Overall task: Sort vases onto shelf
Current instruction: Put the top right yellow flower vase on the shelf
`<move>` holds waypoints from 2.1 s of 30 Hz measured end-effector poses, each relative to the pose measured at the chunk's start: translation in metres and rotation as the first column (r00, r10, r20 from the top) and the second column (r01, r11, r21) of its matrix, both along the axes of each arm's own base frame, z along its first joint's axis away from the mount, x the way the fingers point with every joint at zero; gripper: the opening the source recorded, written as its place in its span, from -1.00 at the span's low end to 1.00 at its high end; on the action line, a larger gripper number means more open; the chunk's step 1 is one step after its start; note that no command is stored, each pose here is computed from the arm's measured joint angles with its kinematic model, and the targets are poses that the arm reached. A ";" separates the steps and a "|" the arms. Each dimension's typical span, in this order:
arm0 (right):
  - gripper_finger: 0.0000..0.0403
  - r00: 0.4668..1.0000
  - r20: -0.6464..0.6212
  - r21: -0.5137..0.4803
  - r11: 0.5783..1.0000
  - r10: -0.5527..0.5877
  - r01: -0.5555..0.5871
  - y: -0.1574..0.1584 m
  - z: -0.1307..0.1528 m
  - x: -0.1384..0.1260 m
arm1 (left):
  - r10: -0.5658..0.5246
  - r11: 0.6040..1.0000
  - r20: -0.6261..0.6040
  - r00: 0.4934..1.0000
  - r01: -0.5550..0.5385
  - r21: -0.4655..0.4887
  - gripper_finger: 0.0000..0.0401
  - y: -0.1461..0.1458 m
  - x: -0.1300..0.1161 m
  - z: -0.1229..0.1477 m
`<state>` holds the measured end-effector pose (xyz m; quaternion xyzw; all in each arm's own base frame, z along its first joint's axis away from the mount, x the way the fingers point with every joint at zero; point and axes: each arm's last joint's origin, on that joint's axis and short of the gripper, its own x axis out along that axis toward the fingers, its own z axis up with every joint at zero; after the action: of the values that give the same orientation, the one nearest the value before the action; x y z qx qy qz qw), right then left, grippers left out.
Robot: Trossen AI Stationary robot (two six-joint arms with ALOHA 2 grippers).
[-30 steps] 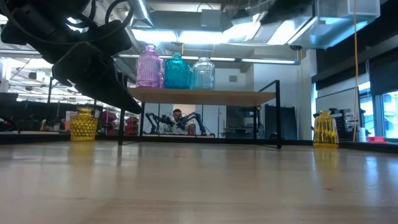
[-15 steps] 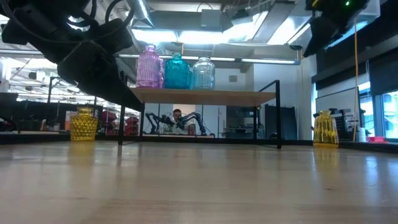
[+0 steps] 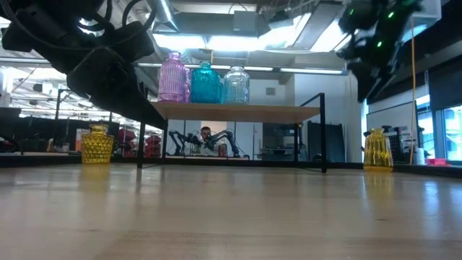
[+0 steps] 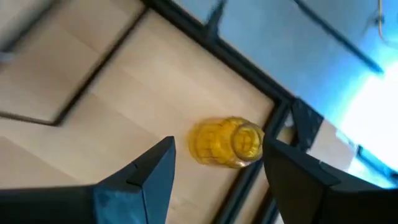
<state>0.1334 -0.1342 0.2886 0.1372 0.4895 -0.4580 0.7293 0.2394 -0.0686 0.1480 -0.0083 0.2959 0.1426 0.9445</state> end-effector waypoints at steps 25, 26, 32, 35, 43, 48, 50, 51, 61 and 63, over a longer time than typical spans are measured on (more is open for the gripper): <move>0.09 0.995 -0.075 0.232 0.970 -0.062 0.078 -0.054 -0.043 -0.003 | -0.004 1.000 -0.001 1.000 0.004 -0.003 -0.31 0.000 0.000 0.000; 0.09 0.995 -0.073 0.234 0.969 -0.061 0.076 -0.054 -0.043 -0.003 | -0.004 1.000 -0.001 1.000 0.004 -0.003 -0.31 0.000 0.000 0.000; 0.09 0.993 -0.099 0.255 0.963 -0.060 0.083 -0.058 -0.050 -0.001 | -0.004 1.000 -0.001 1.000 0.004 -0.003 -0.31 0.000 0.000 0.000; 0.09 0.989 -0.132 0.276 0.956 -0.060 0.095 -0.062 -0.059 0.002 | -0.004 1.000 -0.001 1.000 0.004 -0.003 -0.31 0.000 0.000 0.000; -0.05 0.987 -0.152 0.308 0.947 -0.045 0.090 -0.063 -0.063 0.002 | -0.004 1.000 -0.001 1.000 0.004 -0.003 -0.31 0.000 0.000 0.000; -0.38 0.987 -0.161 0.311 0.948 -0.022 0.072 -0.062 -0.063 0.002 | -0.004 1.000 -0.002 1.000 0.004 -0.003 -0.31 0.000 0.000 0.000; -0.51 0.987 -0.163 0.312 0.948 -0.017 0.068 -0.062 -0.063 0.002 | -0.004 1.000 -0.002 1.000 0.004 -0.003 -0.31 0.000 0.000 0.000; -0.57 0.986 -0.164 0.312 0.948 -0.013 0.064 -0.062 -0.063 0.002 | -0.004 1.000 -0.002 1.000 0.004 -0.003 -0.31 0.000 0.000 0.000; -0.95 0.978 -0.208 0.300 0.953 0.021 0.043 -0.061 -0.062 0.000 | -0.004 1.000 -0.001 1.000 0.004 -0.003 -0.31 0.000 0.000 0.000; -0.97 0.976 -0.218 0.300 0.953 0.022 0.045 -0.059 -0.060 -0.001 | -0.004 1.000 -0.001 1.000 0.004 -0.003 -0.31 0.000 0.000 0.000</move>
<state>0.1322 -0.1931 0.2288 0.1990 0.6302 -0.3941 0.6387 0.2395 -0.0688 0.1481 -0.0089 0.2967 0.1403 0.9446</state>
